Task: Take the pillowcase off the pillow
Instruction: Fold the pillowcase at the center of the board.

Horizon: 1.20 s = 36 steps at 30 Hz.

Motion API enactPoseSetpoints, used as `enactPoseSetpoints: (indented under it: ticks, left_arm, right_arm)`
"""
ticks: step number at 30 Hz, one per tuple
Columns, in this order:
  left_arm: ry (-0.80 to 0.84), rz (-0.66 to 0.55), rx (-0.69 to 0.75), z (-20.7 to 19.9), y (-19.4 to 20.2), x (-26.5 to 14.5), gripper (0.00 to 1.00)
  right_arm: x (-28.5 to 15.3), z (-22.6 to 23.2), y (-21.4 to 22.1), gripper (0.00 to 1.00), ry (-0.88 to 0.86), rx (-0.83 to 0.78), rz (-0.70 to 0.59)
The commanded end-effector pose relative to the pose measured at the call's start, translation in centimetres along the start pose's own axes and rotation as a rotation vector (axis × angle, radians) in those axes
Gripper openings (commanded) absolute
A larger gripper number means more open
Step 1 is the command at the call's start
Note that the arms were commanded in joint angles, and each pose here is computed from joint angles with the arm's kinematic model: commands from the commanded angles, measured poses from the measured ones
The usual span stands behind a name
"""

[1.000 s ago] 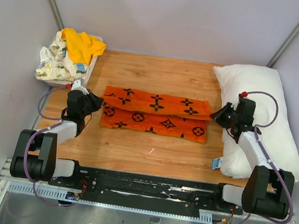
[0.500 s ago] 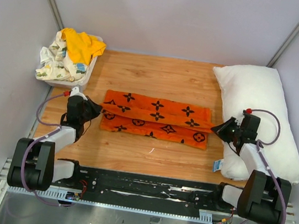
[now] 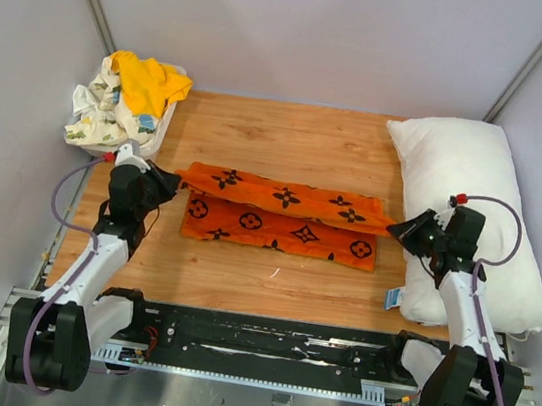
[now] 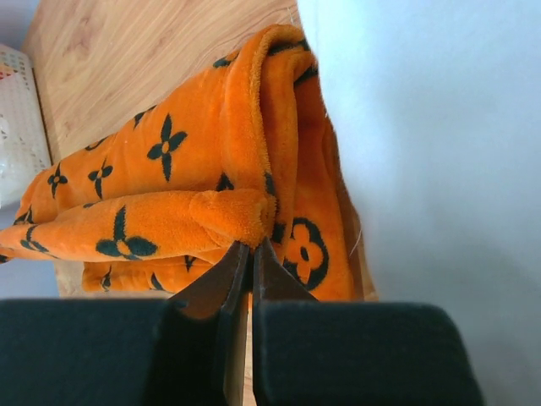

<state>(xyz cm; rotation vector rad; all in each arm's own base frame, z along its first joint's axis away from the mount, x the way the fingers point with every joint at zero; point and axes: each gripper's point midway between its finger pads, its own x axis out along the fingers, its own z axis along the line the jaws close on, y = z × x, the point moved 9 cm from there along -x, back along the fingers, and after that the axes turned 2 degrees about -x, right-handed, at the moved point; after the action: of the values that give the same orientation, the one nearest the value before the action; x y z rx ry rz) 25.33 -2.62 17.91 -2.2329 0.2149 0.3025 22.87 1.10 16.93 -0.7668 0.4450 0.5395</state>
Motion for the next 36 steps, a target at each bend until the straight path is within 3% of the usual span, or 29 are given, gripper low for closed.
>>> enactPoseSetpoints:
  ticks: [1,9,12,14,16,19,21,22,27,30,33,36]
  left_arm:
    - [-0.043,0.007,0.004,0.7,0.3,-0.8,0.0]
    - [-0.053,0.103,-0.074,3.5,5.0,-1.9,0.0]
    - [-0.081,0.118,-0.094,4.4,6.2,-2.2,0.0]
    - [-0.064,0.089,-0.117,4.6,6.6,-2.6,0.06]
    - [-0.032,0.044,-0.127,4.5,6.5,-3.1,0.23]
    - [0.016,-0.024,-0.077,3.6,5.1,-3.7,0.66]
    - [0.034,-0.08,-0.029,2.7,3.5,-4.0,0.93]
    - [0.044,-0.112,0.005,2.2,2.5,-4.1,0.99]
    - [0.127,-0.159,0.157,-1.4,-1.8,-3.7,0.97]
    - [0.183,-0.09,0.236,-4.7,-1.9,-2.2,0.76]
    - [0.297,0.011,0.25,-7.9,1.2,-0.6,0.44]
    - [0.482,0.172,0.13,-9.4,5.8,0.4,0.24]
  right_arm:
    - [-1.3,0.0,0.2,0.01,0.029,0.011,0.02]
    - [-0.4,-2.9,3.7,0.01,0.112,0.034,0.069]
    - [-0.2,-3.5,4.2,0.14,0.143,0.033,0.078]
    - [-0.2,-3.6,4.2,0.21,0.144,0.033,0.055]
    - [-0.4,-3.3,3.9,0.34,0.131,0.024,0.033]
    - [-0.6,-2.6,2.9,0.68,0.113,-0.002,0.012]
    - [-0.9,-1.7,1.9,0.82,0.115,-0.029,-0.014]
    - [-1.2,-0.9,1.0,0.88,0.116,-0.055,-0.041]
    - [-2.3,4.1,-1.1,0.92,0.165,-0.251,-0.187]
    - [-1.0,8.0,-0.2,0.88,0.127,-0.386,-0.17]
    - [1.6,11.6,1.9,0.69,0.018,-0.466,-0.064]
    - [4.5,13.1,5.0,0.34,-0.141,-0.449,0.073]
